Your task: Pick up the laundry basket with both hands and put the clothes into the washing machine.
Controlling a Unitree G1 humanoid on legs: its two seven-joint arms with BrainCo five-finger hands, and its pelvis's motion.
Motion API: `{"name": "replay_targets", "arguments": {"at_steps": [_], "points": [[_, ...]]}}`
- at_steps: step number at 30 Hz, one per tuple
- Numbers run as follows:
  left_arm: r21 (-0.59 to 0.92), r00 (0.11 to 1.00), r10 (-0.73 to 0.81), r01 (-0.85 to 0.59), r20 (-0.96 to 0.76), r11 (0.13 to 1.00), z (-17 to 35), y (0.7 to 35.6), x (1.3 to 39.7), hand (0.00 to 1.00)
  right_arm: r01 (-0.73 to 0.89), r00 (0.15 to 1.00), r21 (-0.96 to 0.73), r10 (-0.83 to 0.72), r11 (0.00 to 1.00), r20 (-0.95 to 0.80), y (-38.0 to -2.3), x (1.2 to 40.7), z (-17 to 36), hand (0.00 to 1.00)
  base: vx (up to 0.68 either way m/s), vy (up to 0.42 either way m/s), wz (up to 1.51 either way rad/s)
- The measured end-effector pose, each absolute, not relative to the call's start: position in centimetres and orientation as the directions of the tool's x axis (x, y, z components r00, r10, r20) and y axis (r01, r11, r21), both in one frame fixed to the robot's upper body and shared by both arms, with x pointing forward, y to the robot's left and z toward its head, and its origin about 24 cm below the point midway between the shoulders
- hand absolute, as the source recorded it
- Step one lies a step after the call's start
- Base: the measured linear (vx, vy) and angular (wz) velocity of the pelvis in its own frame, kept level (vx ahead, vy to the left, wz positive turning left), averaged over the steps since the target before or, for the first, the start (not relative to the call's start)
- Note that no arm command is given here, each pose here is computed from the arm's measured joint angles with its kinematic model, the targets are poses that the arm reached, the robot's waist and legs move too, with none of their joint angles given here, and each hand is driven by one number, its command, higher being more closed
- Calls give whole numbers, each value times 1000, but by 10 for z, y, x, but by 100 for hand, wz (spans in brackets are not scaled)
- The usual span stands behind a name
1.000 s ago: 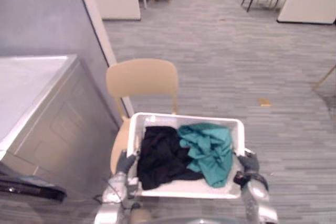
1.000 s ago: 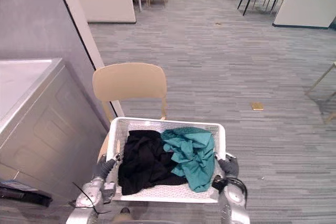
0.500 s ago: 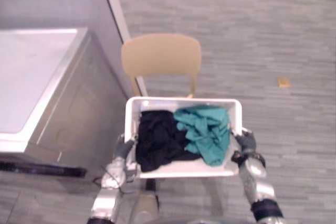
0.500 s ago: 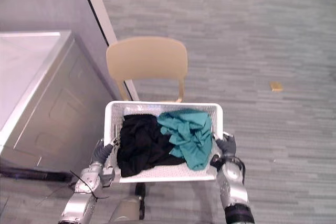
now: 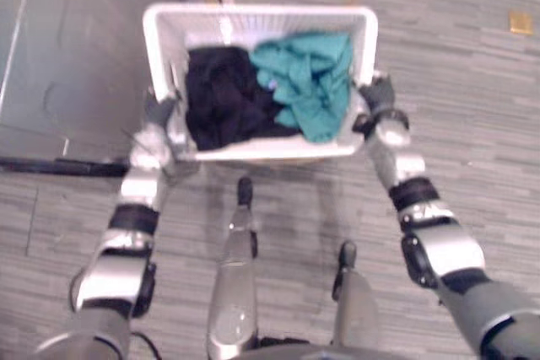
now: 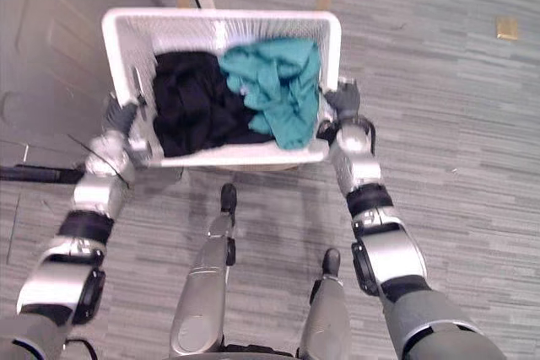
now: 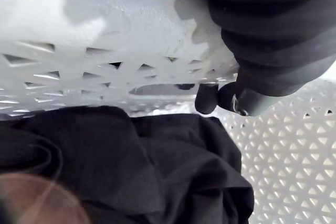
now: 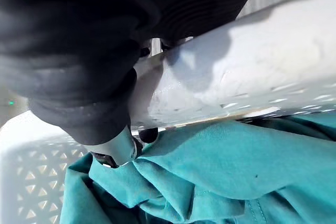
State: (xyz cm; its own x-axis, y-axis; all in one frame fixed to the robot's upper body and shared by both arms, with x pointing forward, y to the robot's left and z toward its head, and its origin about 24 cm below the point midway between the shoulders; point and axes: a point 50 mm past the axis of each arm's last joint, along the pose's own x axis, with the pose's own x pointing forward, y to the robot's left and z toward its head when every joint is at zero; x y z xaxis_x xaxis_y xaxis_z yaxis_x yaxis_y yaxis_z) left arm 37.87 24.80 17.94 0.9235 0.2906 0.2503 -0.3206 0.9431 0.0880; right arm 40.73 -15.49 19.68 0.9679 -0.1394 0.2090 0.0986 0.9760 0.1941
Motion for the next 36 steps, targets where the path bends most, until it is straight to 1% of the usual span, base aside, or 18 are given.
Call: {"name": "replay_targets", "arguments": {"at_steps": [6, 9, 13, 19, 22, 23, 24, 25, 33, 36], "points": [[42, 882, 302, -339, 361, 940, 244, 246, 395, 100, 80, 929, 253, -164, 964, 331, -149, 410, 249, 100, 22, -41, -6], [34, 883, 307, -341, 355, 940, 252, 244, 399, 100, 84, 927, 254, -170, 964, 336, -148, 413, 258, 100, 32, -49, -4], [60, 887, 301, -342, 351, 938, 261, 239, 404, 100, 90, 923, 271, -183, 958, 338, -152, 414, 266, 100, 22, -69, -10], [58, 885, 288, -330, 366, 942, 276, 234, 407, 100, 99, 913, 249, -188, 963, 363, -157, 415, 279, 100, -33, -51, -17], [54, 891, 284, -323, 355, 945, 276, 231, 409, 100, 109, 918, 236, -189, 966, 349, -159, 417, 278, 100, -24, -23, -2], [53, 892, 282, -320, 354, 946, 276, 230, 409, 100, 114, 920, 230, -191, 966, 344, -160, 417, 278, 0, -28, -36, -2], [52, 892, 282, -320, 354, 946, 276, 230, 409, 100, 116, 921, 224, -190, 968, 341, -160, 418, 277, 0, -21, -32, -2], [48, 891, 284, -321, 353, 946, 276, 231, 409, 0, 117, 922, 214, -186, 970, 340, -159, 418, 277, 0, -25, -41, -3], [-96, 863, 360, -350, 354, 932, 282, 248, 404, 0, 42, 949, 125, -78, 991, 305, -151, 422, 268, 0, -13, -45, -1], [-138, 855, 390, -365, 342, 921, 282, 255, 402, 0, 23, 957, 122, -58, 992, 284, -152, 423, 265, 0, 0, -55, 1]]}}
